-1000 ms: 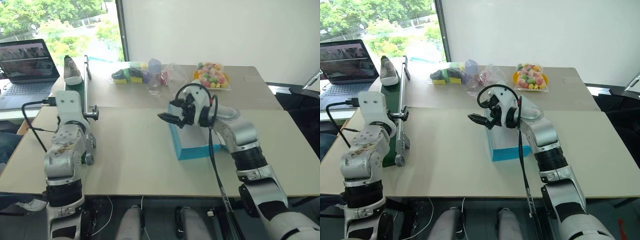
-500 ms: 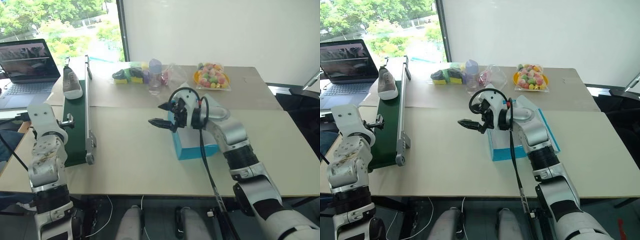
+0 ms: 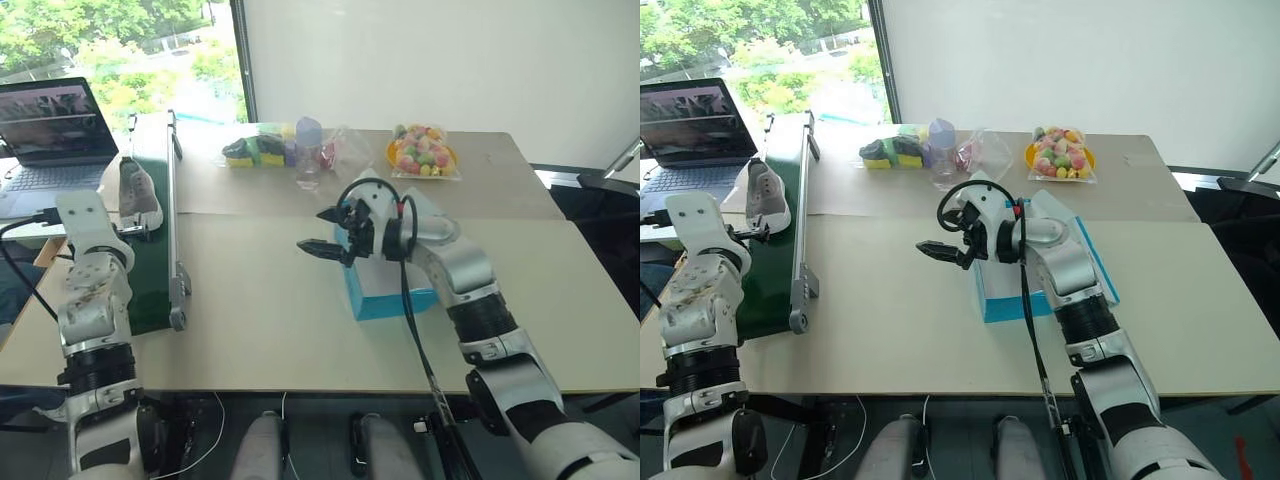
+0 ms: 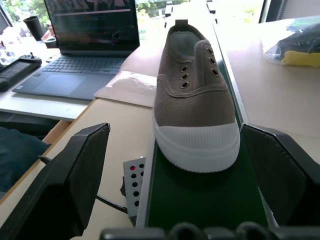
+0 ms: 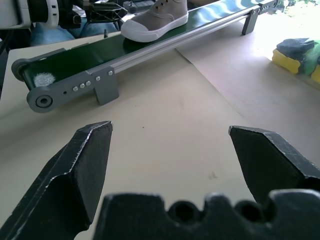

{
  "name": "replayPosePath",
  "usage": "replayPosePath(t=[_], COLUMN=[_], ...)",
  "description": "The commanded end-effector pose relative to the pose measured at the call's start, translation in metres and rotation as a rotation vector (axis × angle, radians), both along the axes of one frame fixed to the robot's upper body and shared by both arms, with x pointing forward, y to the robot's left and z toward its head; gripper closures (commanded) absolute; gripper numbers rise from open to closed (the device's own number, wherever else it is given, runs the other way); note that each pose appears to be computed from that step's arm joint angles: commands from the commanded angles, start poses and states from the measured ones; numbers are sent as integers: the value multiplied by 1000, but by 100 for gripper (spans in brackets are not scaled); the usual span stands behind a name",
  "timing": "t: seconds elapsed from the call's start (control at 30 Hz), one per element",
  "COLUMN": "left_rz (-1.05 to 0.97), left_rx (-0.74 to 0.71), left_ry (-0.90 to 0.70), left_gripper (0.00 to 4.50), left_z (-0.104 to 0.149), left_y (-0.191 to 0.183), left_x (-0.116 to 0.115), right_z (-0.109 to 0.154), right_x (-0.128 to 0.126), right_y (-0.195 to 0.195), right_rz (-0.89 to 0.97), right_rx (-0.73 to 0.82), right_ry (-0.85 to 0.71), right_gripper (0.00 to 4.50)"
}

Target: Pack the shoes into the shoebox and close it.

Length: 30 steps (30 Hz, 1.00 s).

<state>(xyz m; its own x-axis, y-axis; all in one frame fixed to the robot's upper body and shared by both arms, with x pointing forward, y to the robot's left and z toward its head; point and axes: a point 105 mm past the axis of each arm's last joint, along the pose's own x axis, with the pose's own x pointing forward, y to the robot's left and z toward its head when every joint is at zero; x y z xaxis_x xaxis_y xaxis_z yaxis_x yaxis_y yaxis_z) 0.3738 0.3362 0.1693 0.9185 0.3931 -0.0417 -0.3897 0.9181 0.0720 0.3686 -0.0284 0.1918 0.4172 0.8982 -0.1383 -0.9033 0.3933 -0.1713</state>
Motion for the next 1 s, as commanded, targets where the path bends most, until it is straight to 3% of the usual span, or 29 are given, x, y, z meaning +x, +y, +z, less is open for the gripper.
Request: replayPosePath(t=[0.03, 0.2, 0.3, 0.57, 0.67, 0.83, 1.0], left_rz=[-12, 2, 7, 2, 4, 8, -135], left_rx=[20, 2, -60, -137, -175, -135, -54], left_ry=[-62, -23, -11, 23, 20, -25, -267], left_gripper=[0, 0, 72, 365, 449, 449, 449], left_z=[16, 4, -6, -22, -23, -8, 67], left_y=[-3, -2, -2, -7, -8, -10, -45], left_x=[4, 4, 3, 0, 1, 2, 9], right_z=[15, 14, 14, 18, 19, 21, 33], right_x=[-5, -6, -6, -4, -4, -3, -2], right_y=[0, 0, -1, -4, -4, -5, -11], right_rz=[5, 1, -3, -18, -21, -27, -57], right_rx=[24, 23, 22, 6, 4, 8, 146], right_ry=[-44, -41, -43, -63, -68, -70, 2], right_gripper=[6, 6, 0, 0, 0, 0, 0])
